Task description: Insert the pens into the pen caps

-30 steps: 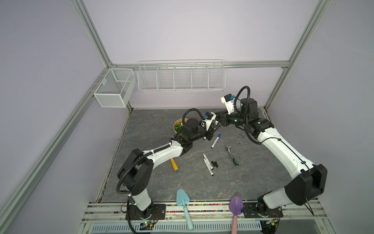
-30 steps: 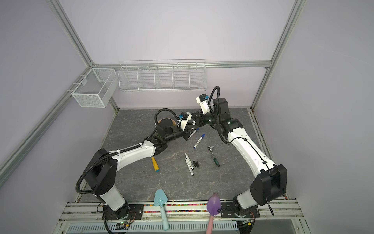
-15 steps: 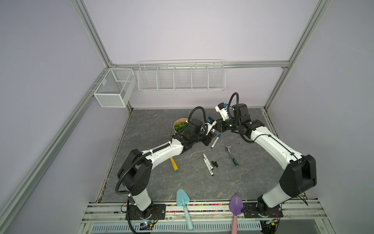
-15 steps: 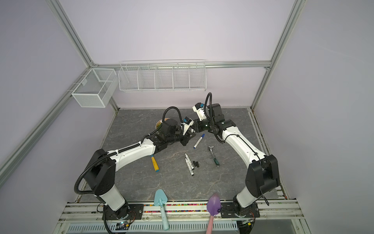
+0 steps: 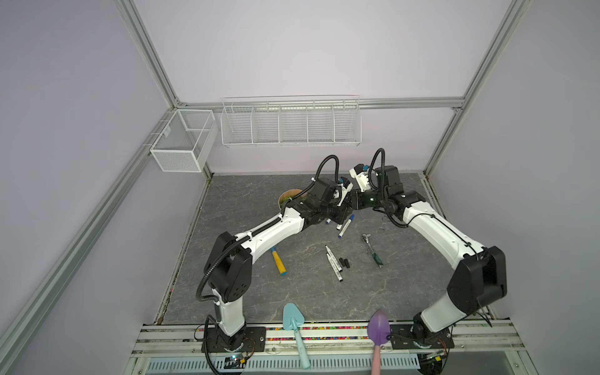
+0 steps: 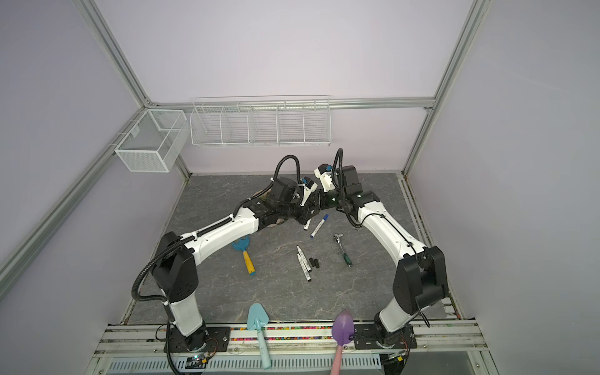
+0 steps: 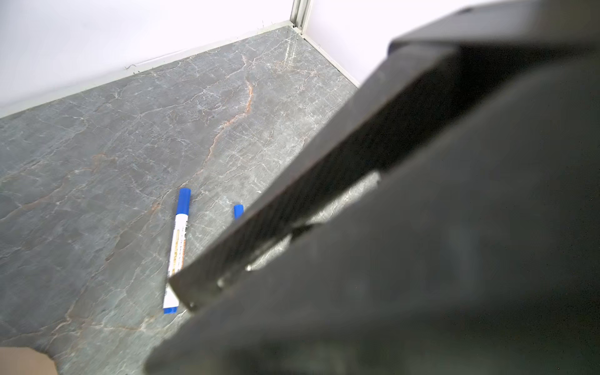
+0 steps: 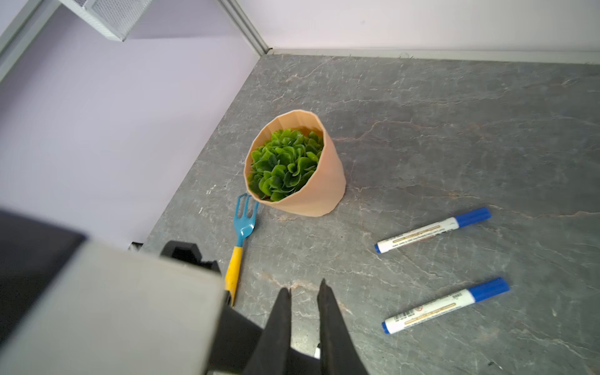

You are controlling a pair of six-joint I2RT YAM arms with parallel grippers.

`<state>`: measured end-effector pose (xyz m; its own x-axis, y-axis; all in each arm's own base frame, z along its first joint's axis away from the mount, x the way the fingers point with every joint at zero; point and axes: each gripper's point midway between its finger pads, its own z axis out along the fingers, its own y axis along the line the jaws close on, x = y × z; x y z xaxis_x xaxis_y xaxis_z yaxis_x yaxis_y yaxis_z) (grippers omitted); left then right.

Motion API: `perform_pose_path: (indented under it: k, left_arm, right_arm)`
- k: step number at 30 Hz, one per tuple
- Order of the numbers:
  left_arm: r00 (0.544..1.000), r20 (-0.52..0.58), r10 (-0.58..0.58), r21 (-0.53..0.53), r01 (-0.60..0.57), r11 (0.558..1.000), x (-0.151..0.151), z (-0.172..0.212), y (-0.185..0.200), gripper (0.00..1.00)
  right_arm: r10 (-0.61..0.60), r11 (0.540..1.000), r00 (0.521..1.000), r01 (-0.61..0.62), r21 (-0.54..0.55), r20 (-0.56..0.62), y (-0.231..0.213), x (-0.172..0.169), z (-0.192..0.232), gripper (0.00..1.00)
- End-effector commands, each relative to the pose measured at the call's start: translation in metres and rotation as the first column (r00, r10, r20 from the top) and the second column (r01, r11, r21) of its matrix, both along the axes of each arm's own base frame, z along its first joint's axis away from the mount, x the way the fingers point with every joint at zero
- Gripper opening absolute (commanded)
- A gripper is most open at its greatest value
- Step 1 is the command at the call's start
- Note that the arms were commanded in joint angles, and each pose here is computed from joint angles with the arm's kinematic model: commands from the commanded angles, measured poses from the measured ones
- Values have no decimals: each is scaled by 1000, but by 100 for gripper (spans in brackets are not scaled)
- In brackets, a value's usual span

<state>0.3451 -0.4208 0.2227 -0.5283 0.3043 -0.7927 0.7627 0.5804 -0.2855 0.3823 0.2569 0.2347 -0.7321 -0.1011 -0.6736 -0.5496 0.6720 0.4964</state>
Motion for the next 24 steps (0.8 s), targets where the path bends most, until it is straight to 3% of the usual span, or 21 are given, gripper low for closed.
perform_pose_path:
  k: [1, 3, 7, 12, 15, 17, 20, 24]
  left_arm:
    - [491, 579, 651, -800, 496, 337, -57, 407, 100, 0]
    - [518, 603, 607, -794, 466, 391, -55, 390, 92, 0]
    - [622, 628, 467, -765, 387, 514, -50, 330, 73, 0]
    - [756, 546, 362, -756, 259, 601, -47, 250, 62, 0]
    - [830, 492, 263, -720, 218, 659, -50, 202, 44, 0]
    - [883, 422, 206, -718, 186, 671, -51, 169, 35, 0]
    - [934, 324, 152, -693, 125, 710, -45, 120, 26, 0]
    - [959, 258, 119, -596, 61, 801, -37, 64, 19, 0]
  right_arm:
    - [307, 942, 765, -329, 66, -566, 22, -161, -72, 7]
    - [287, 956, 801, -274, 105, -525, 14, -146, -56, 7]
    - [236, 970, 857, -182, 159, -458, -2, -124, -30, 7]
    - [231, 965, 888, -156, 212, -398, -3, -114, -8, 9]
    - [211, 959, 921, -130, 253, -329, 0, -100, 15, 28]
    - [180, 950, 952, -102, 294, -249, -2, -86, 42, 42]
    - [94, 945, 990, -57, 323, -102, -15, -68, 88, 51]
    - [-57, 950, 998, 46, 308, 27, -45, -58, 119, 53]
